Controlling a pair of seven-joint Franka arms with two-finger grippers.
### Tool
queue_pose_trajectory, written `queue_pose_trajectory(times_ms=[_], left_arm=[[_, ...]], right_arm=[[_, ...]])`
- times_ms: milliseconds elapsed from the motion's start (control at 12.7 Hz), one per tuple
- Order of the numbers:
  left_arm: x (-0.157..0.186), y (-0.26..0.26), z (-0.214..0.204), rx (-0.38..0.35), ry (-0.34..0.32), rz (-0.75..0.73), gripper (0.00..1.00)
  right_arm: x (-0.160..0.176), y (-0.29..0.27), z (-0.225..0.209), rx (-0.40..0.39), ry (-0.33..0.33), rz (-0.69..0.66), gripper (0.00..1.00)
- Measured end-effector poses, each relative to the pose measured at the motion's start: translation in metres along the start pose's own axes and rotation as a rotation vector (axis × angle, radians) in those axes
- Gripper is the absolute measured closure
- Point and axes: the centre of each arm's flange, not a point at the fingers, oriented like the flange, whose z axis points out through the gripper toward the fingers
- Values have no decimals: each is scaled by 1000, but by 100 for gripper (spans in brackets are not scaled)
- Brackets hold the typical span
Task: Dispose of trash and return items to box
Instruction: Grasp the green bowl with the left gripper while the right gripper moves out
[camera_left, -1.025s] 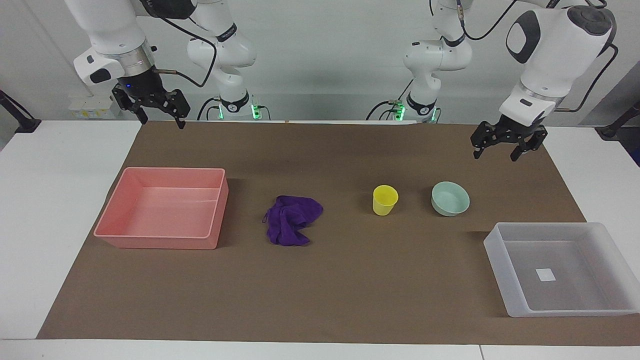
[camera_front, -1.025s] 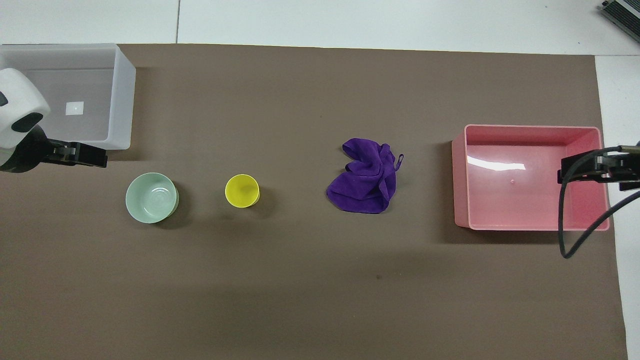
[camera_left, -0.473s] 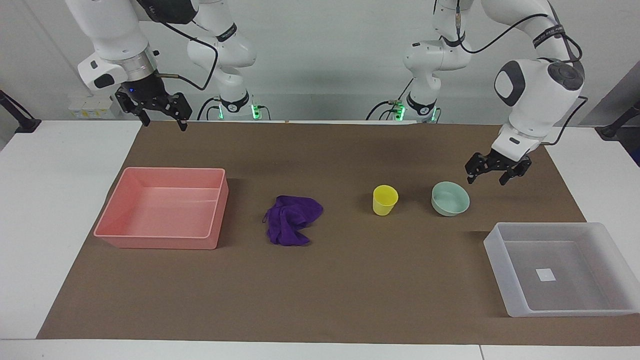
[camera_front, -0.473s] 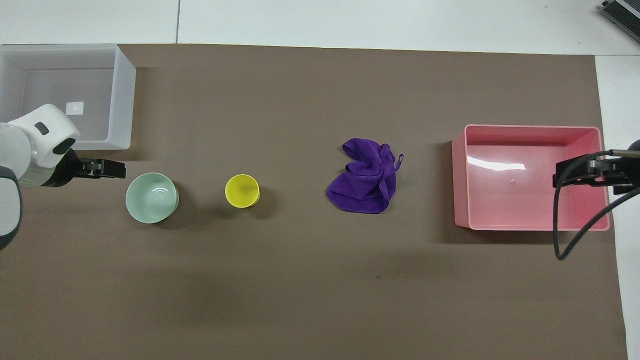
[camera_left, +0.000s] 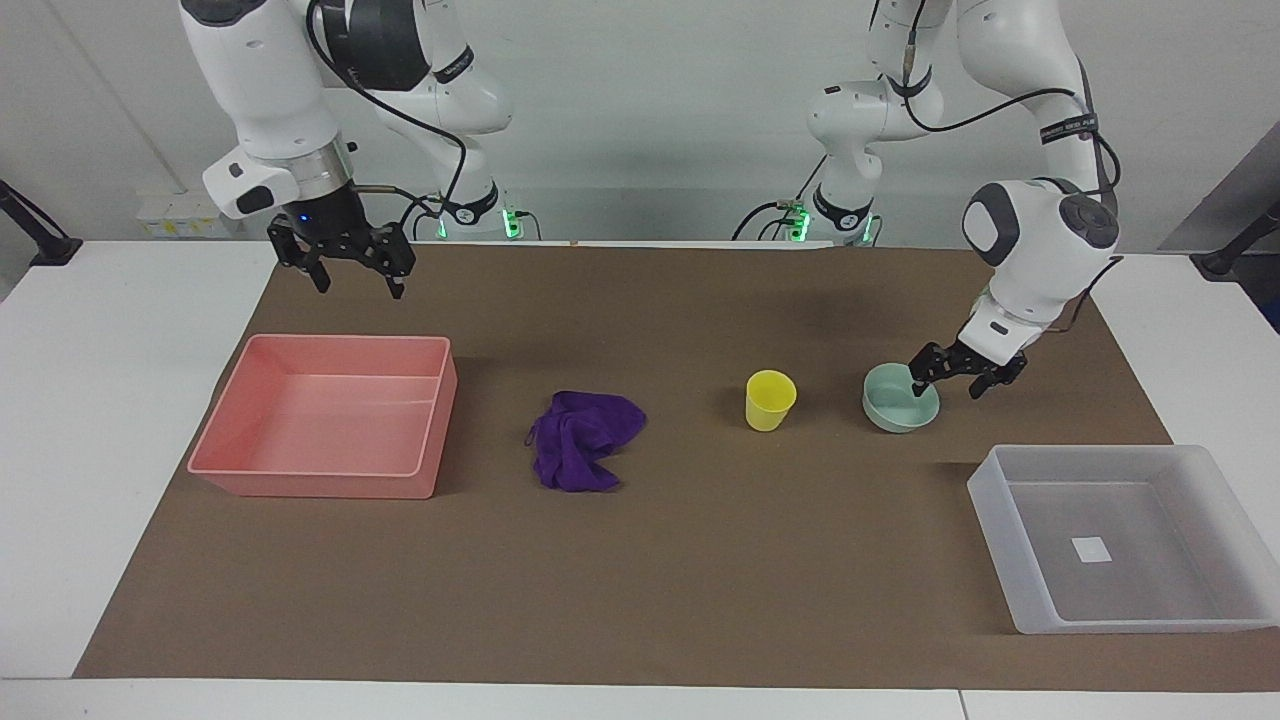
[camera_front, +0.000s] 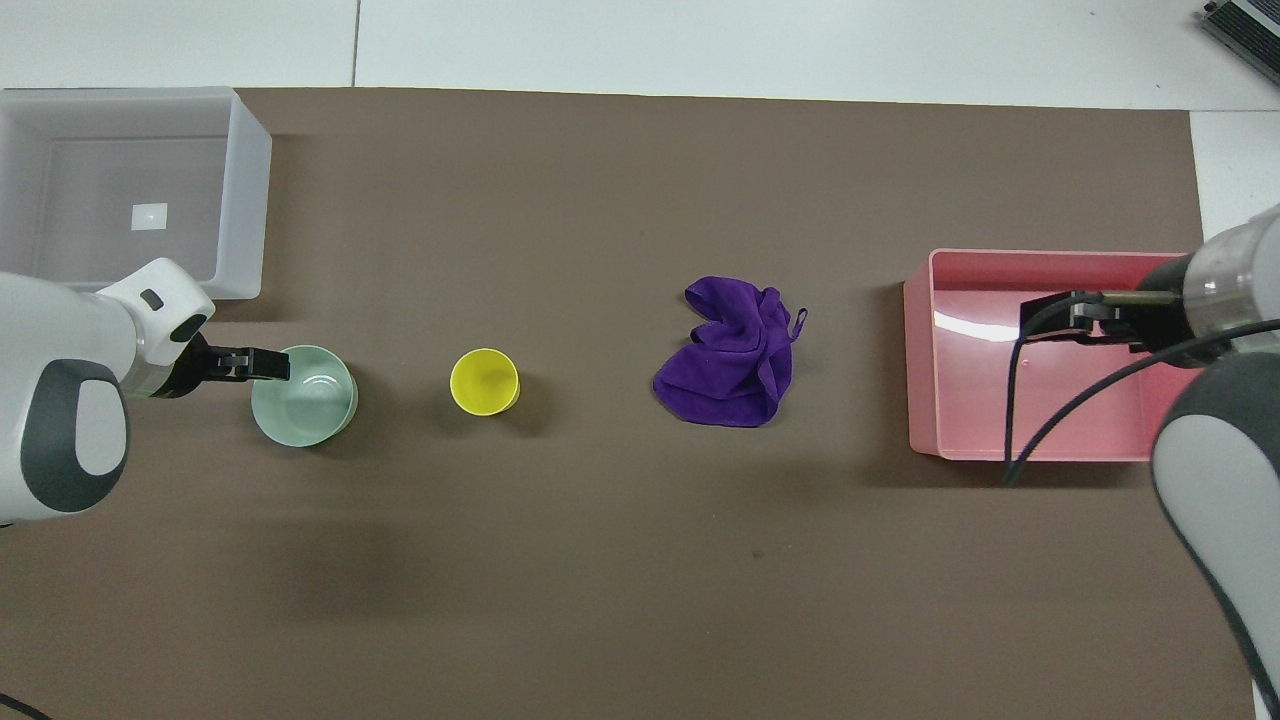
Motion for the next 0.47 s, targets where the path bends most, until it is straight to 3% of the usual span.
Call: queue_pose_trajectory(times_ms=[237,315,394,473], left_arm=[[-11,-12,23,-33,-28,-23,0],[-15,-11,29,-38,-41,-24,7],[-20,-10,35,-41,-54,-27,7],[-23,-10,38,-43,-61,-28,19]], right_arm=[[19,-57,51,61,16,3,0],[25,-75,74,70,25,4,0],[30,-95,98,80,36,-5,0],[30,-112,116,85,43,-16,0]])
